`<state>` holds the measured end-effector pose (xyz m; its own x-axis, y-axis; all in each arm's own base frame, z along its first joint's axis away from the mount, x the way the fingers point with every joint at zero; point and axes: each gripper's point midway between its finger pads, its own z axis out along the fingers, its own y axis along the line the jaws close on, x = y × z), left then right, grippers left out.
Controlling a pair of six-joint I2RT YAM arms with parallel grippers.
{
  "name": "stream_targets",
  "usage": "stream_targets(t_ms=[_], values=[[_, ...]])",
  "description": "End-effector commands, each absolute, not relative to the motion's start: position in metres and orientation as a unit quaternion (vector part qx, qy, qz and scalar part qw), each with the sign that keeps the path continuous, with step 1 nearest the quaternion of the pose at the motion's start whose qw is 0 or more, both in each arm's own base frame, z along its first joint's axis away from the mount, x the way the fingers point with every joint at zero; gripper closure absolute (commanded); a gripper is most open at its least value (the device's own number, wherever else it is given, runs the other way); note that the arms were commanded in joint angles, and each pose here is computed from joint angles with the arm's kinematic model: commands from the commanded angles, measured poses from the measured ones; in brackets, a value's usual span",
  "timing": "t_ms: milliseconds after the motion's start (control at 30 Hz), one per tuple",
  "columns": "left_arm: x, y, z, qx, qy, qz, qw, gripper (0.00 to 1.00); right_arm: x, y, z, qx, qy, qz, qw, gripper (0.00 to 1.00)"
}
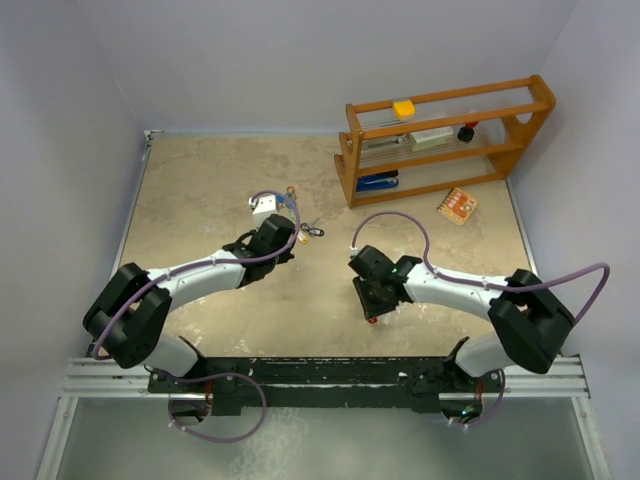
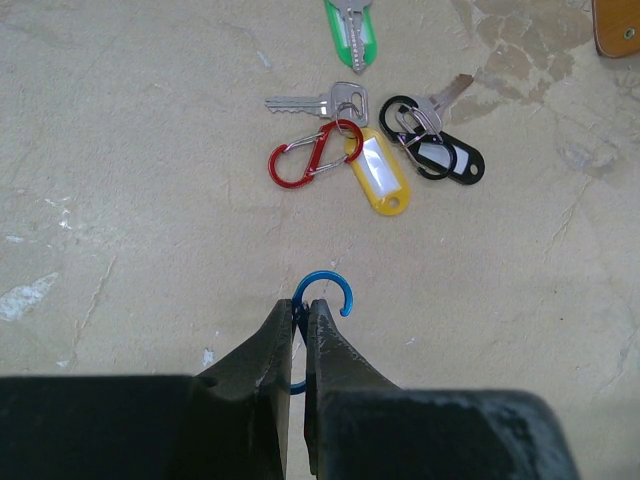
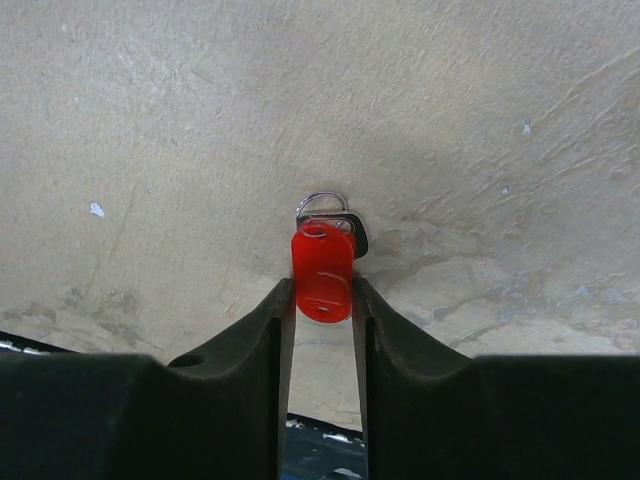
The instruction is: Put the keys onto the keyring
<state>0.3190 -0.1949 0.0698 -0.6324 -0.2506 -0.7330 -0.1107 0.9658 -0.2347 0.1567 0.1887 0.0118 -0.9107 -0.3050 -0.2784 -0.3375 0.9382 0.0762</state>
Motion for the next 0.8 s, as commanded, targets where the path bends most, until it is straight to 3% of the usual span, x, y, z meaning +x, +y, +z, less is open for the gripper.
stream_targets(t_ms=[0,267,767], values=[[0.326,-0.196,0.076,-0.104,0.891,-0.093,0.431,1.0,0.156,0.18,-0.006,-0.161,0.979,0.027,0.123,0.69],[0.326,-0.193,0.076,-0.106,0.891,-0.092,0.433,1.0,0.182,0.197,-0.01,-0.17,0.975,0.017,0.142,0.76],[0.327,-0.187,0.077,-0.113,0.888,-0.091,0.436,1.0,0.276,0.223,0.029,-0.179,0.94,-0.063,0.283,0.93]])
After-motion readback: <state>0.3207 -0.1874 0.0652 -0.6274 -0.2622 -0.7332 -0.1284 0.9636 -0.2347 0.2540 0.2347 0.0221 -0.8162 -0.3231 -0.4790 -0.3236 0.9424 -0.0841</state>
